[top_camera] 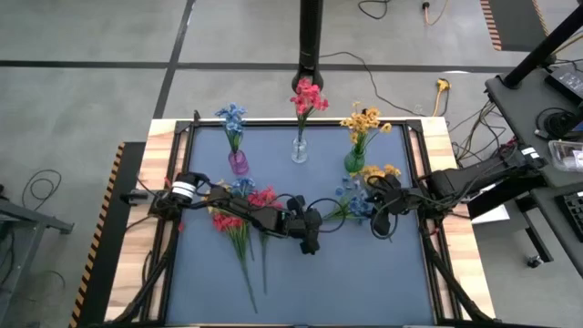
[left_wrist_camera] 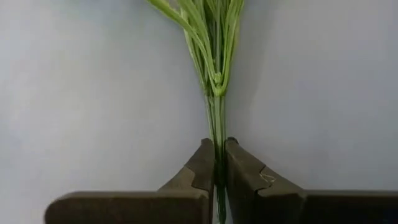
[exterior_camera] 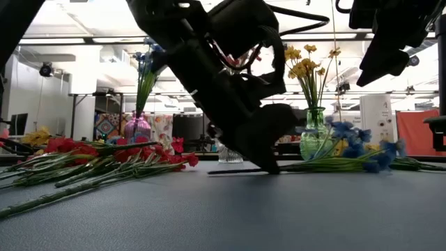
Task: Sort flowers into vase by color
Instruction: Put the right blue flower into the purple vase
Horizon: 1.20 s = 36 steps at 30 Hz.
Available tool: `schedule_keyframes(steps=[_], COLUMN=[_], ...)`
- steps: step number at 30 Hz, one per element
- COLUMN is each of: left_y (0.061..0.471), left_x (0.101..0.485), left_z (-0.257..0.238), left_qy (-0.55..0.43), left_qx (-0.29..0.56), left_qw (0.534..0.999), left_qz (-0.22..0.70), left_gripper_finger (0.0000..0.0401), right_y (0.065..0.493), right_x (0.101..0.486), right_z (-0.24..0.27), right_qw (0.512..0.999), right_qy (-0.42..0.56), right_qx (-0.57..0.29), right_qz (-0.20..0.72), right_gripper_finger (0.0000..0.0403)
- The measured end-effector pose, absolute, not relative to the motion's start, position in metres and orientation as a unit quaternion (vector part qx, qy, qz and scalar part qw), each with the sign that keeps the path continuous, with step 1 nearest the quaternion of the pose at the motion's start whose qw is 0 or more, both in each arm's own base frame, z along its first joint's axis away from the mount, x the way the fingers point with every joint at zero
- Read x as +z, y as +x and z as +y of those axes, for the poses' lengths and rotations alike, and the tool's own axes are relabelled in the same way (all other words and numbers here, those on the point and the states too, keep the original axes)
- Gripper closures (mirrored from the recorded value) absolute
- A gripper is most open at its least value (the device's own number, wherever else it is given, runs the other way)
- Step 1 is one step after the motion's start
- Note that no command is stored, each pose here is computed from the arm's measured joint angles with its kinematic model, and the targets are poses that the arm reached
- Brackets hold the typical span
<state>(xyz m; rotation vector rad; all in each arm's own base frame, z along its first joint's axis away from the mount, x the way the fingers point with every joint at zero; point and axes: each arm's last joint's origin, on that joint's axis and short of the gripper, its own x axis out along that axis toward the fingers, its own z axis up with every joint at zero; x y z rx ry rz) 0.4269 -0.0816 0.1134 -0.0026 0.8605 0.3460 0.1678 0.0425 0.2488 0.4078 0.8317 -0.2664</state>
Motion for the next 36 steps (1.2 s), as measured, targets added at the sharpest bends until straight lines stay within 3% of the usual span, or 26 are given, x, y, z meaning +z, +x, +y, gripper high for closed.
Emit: schedule_keyframes(steps=[5,11,16,21,28,36], left_y=[0.398,0.353,0.315,0.284,0.256,0.244], left_x=[0.14,0.177,0.211,0.215,0.208,0.223], left_z=[-0.102,-0.119,-0.123,-0.116,-0.103,-0.094], left_qy=[0.059,0.045,-0.002,-0.019,-0.049,0.037], left_qx=[0.205,0.192,0.124,0.064,0.051,0.094], left_qw=[0.868,0.895,0.951,0.988,0.997,0.988], left_qz=[0.448,0.401,0.284,0.14,-0.016,-0.12], left_gripper_finger=[0.0399,0.04,0.04,0.0401,0.0401,0.0401], right_y=[0.164,0.16,0.167,0.182,0.213,0.258], right_x=[0.255,0.262,0.26,0.25,0.234,0.226], right_z=[0.042,0.041,0.047,0.058,0.07,0.084], right_qw=[0.893,0.906,0.927,0.948,0.979,0.996], right_qy=[0.197,0.184,0.156,0.121,0.07,0.015], right_qx=[-0.118,-0.101,-0.065,-0.024,-0.02,-0.011], right_qz=[0.387,0.368,0.335,0.293,0.191,0.088], right_gripper_finger=[0.0165,0.0165,0.0165,0.0165,0.0165,0.0165])
